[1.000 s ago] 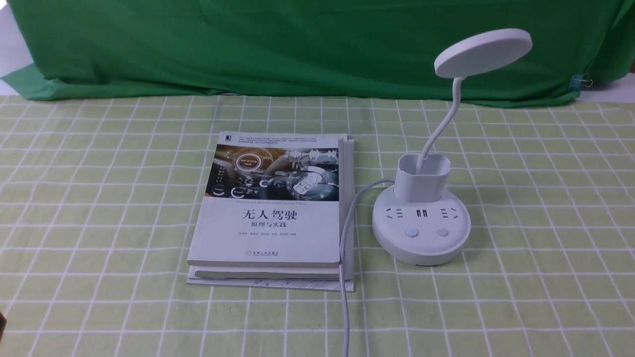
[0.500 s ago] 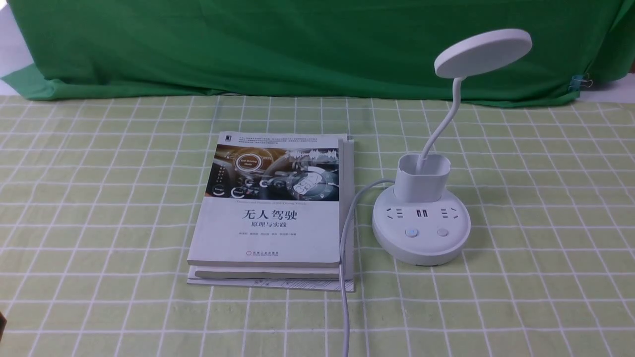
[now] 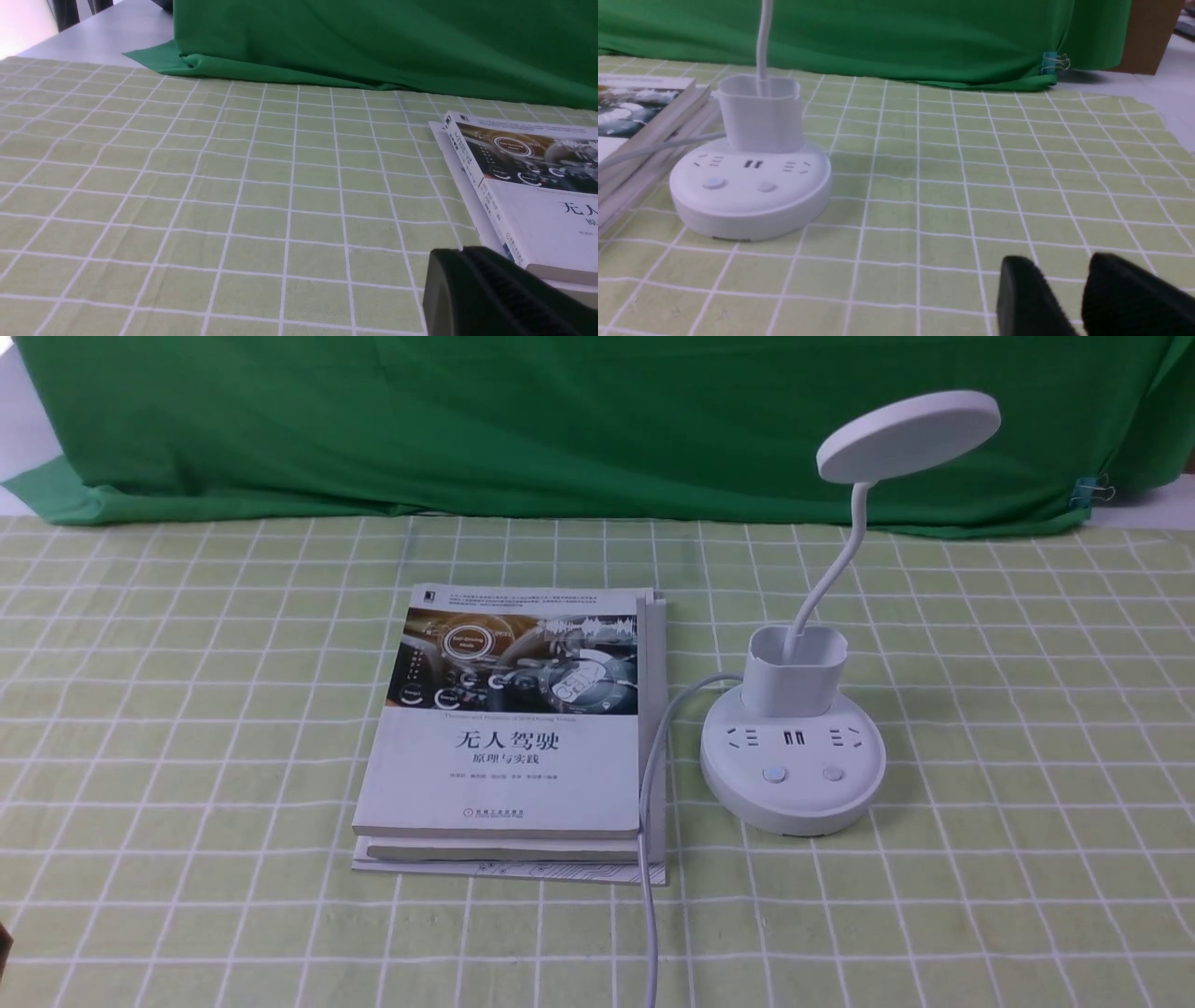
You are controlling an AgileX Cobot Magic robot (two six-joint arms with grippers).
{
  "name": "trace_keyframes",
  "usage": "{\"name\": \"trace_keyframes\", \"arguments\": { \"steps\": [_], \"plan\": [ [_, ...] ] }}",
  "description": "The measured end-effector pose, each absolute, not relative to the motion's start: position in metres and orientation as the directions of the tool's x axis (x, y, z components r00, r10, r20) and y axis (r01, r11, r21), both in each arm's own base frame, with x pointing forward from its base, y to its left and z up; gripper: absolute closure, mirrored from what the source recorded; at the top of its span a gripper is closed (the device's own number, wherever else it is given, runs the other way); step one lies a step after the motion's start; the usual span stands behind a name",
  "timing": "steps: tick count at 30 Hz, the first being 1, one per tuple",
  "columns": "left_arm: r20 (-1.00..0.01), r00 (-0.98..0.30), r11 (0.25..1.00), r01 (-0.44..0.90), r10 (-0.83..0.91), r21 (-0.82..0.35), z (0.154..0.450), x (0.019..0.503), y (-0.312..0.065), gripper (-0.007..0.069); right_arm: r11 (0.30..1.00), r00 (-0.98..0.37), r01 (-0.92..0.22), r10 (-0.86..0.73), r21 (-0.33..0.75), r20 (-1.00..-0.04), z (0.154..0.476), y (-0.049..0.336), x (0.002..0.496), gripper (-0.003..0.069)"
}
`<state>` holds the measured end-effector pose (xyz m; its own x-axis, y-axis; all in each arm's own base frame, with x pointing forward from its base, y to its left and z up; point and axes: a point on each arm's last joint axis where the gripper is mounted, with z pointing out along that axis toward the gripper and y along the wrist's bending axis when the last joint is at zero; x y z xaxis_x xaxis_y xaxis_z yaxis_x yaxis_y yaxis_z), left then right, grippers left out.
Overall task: Turn on the table lamp on the green coffee tablecloth with your hand.
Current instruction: 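Press the button on the base of the white desk lamp with the right gripper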
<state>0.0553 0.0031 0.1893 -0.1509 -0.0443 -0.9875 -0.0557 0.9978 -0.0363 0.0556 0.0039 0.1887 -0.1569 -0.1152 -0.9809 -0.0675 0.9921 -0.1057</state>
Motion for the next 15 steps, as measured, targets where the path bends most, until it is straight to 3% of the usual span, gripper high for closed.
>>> {"name": "trace_keyframes", "arguments": {
  "steps": [9,11,13,14,15],
  "plan": [
    [-0.988,-0.151,0.998,-0.056,-0.044,-0.036,0.189,0.055,0.003,0.0622,0.991,-0.114,-0.059,-0.124,-0.118,-0.986,0.193,0.004,0.056,0.0415],
    [-0.988,-0.151,0.998,-0.056,-0.044,-0.036,0.189,0.055,0.003,0.0622,0.999,-0.094,-0.051,-0.002,0.003,-0.996,0.195,0.004,0.056,0.0415],
    [-0.988,-0.151,0.998,-0.056,-0.044,-0.036,0.189,0.055,0.003,0.0622,0.980,-0.068,-0.042,0.192,0.195,-0.979,0.198,0.004,0.057,0.0415],
    [-0.988,-0.151,0.998,-0.056,-0.044,-0.036,0.189,0.055,0.003,0.0622,0.979,-0.064,-0.042,0.198,0.201,-0.978,0.199,0.004,0.057,0.0415],
    [-0.988,-0.151,0.998,-0.056,-0.044,-0.036,0.189,0.055,0.003,0.0622,0.937,-0.037,-0.039,0.345,0.346,-0.938,0.202,0.004,0.057,0.0415]
  ]
}}
